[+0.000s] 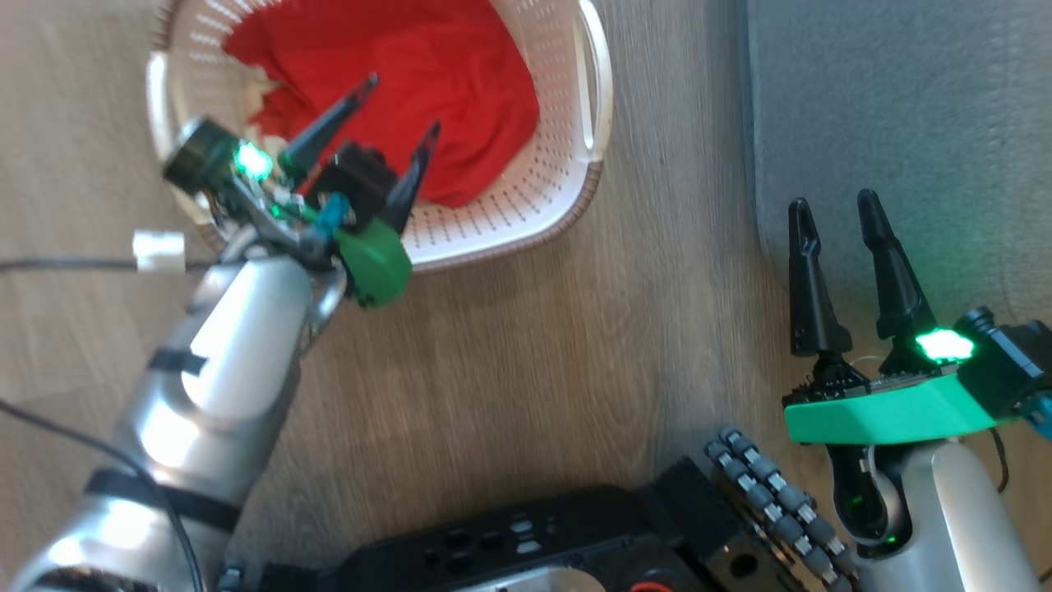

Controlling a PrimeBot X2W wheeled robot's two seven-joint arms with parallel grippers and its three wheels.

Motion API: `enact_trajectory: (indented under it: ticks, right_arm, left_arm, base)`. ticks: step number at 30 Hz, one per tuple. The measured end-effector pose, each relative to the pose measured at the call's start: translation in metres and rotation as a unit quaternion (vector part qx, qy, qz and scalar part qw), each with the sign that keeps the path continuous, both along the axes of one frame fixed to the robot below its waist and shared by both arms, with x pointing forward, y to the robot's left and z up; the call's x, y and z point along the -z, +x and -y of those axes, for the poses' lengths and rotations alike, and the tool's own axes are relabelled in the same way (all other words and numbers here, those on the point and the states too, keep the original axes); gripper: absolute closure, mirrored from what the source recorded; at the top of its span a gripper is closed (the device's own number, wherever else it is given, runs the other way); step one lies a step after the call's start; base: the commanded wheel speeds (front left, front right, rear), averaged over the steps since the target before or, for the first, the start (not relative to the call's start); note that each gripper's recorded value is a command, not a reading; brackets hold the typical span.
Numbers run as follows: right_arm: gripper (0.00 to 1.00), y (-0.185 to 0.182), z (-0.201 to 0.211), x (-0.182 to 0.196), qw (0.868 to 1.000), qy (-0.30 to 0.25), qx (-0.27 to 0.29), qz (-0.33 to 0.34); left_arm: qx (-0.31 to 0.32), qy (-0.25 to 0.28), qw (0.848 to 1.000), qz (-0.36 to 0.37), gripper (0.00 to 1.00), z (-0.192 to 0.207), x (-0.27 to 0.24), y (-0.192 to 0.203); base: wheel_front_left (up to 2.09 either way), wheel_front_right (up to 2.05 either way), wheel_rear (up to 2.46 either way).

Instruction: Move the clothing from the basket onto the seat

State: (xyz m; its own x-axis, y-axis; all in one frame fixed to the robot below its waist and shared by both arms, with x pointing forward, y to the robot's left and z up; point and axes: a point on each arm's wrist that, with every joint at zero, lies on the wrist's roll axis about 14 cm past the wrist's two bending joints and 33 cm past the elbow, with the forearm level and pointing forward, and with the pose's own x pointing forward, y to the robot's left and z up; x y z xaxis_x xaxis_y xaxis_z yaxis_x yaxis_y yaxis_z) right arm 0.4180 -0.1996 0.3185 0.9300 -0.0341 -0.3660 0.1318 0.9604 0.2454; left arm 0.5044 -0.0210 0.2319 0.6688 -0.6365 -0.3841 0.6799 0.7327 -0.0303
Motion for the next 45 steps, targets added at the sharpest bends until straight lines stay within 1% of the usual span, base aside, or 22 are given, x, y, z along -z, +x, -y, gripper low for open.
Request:
enact_trajectory:
  ticks: [4, 7, 12, 16, 20, 24, 26, 31, 38, 45]
  right_arm:
    - [0.0, -0.003, 0.004, 0.015, 1.0, 0.004, 0.009, -0.019]
    - [0.0, -0.006, 0.005, 0.026, 0.999, 0.006, 0.013, -0.033]
    - [0.0, -0.007, 0.006, 0.028, 0.999, 0.009, 0.017, -0.037]
    - [0.0, -0.01, 0.012, 0.027, 0.999, 0.008, 0.027, -0.039]
    - [0.0, -0.014, 0.018, 0.025, 0.998, 0.004, 0.038, -0.043]
    - [0.0, -0.017, 0.015, 0.023, 0.998, 0.007, 0.035, -0.044]
    - [0.0, -0.019, 0.016, 0.021, 0.998, 0.007, 0.039, -0.044]
    - [0.0, -0.034, 0.018, 0.025, 0.997, 0.011, 0.051, -0.064]
    - [0.0, -0.028, 0.014, 0.021, 0.997, 0.016, 0.049, -0.052]
    - [0.0, -0.034, 0.009, 0.018, 0.997, 0.023, 0.049, -0.056]
  left_arm:
    - [0.017, 0.004, 1.0, -0.005, 0.0, 0.011, 0.023, 0.011]
    - [0.056, 0.022, 0.998, -0.017, 0.0, 0.025, 0.049, 0.011]
    - [0.106, 0.049, 0.992, -0.042, 0.0, 0.039, 0.081, -0.001]
    - [0.129, 0.06, 0.988, -0.054, 0.0, 0.048, 0.093, -0.003]
    - [0.167, 0.088, 0.979, -0.072, 0.0, 0.049, 0.109, -0.015]
    - [0.176, 0.133, 0.969, -0.109, 0.0, 0.037, 0.129, -0.025]
    - [0.178, 0.147, 0.965, -0.12, 0.0, 0.034, 0.135, -0.027]
    - [0.19, 0.164, 0.959, -0.134, 0.0, 0.04, 0.141, -0.028]
    - [0.195, 0.195, 0.949, -0.15, 0.0, 0.035, 0.146, -0.027]
    - [0.195, 0.207, 0.945, -0.159, 0.0, 0.038, 0.146, -0.023]
  base:
    - [0.0, 0.0, 0.0]
    - [0.0, 0.0, 0.0]
    - [0.0, 0.0, 0.0]
    - [0.0, 0.0, 0.0]
    - [0.0, 0.0, 0.0]
    - [0.0, 0.0, 0.0]
    - [0.0, 0.0, 0.0]
    - [0.0, 0.0, 0.0]
    - [0.0, 0.0, 0.0]
    - [0.0, 0.0, 0.0]
